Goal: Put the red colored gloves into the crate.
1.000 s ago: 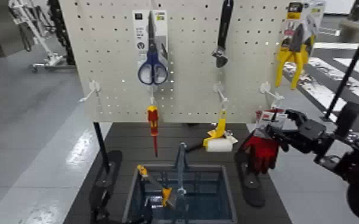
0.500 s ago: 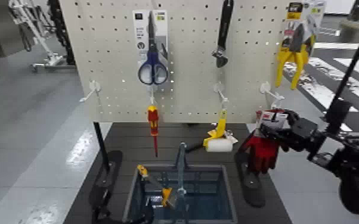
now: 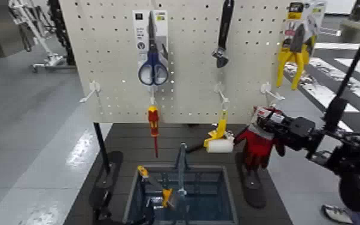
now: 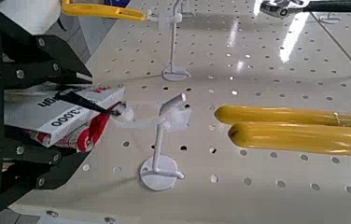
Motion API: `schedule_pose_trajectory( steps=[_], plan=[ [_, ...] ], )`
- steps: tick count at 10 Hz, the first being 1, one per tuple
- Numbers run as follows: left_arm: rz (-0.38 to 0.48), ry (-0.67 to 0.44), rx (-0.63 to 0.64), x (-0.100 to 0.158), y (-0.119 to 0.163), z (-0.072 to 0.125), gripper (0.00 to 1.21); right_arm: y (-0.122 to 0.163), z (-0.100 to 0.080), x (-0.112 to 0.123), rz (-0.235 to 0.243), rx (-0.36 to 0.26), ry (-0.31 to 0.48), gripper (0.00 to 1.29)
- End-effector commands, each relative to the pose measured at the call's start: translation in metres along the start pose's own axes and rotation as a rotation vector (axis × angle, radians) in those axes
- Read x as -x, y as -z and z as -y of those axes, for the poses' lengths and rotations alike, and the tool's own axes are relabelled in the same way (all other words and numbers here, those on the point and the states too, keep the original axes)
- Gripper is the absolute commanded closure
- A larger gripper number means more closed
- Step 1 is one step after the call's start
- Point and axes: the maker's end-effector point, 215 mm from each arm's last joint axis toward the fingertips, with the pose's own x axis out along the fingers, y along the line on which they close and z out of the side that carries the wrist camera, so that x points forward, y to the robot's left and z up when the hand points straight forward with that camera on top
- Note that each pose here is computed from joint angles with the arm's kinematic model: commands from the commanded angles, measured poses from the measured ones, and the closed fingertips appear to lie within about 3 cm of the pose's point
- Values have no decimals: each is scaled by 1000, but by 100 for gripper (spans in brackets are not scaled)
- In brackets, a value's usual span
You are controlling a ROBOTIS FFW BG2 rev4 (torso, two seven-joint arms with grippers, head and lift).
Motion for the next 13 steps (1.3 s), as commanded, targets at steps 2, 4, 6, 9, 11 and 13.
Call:
schedule_pose_trajectory(
  steps=[2,4,6,9,11,13],
  plan=[
    [-1,-2,7,0,1,2,11,2,-1,0,-14,0,-10,103],
    [-1,-3,8,0,1,2,11,2,-2,1,-21,4,-18,103],
    [-1,-2,7,0,1,2,11,-1,-1,1,-23,10,-21,103],
    [-1,-2,7,0,1,2,11,1,1,2,-42,20,-16,110],
    [1,-3,8,-1,0,2,11,2,1,1,-49,22,-14,112],
    [1,-3,8,-1,0,2,11,2,1,1,-58,26,-11,117]
  ],
)
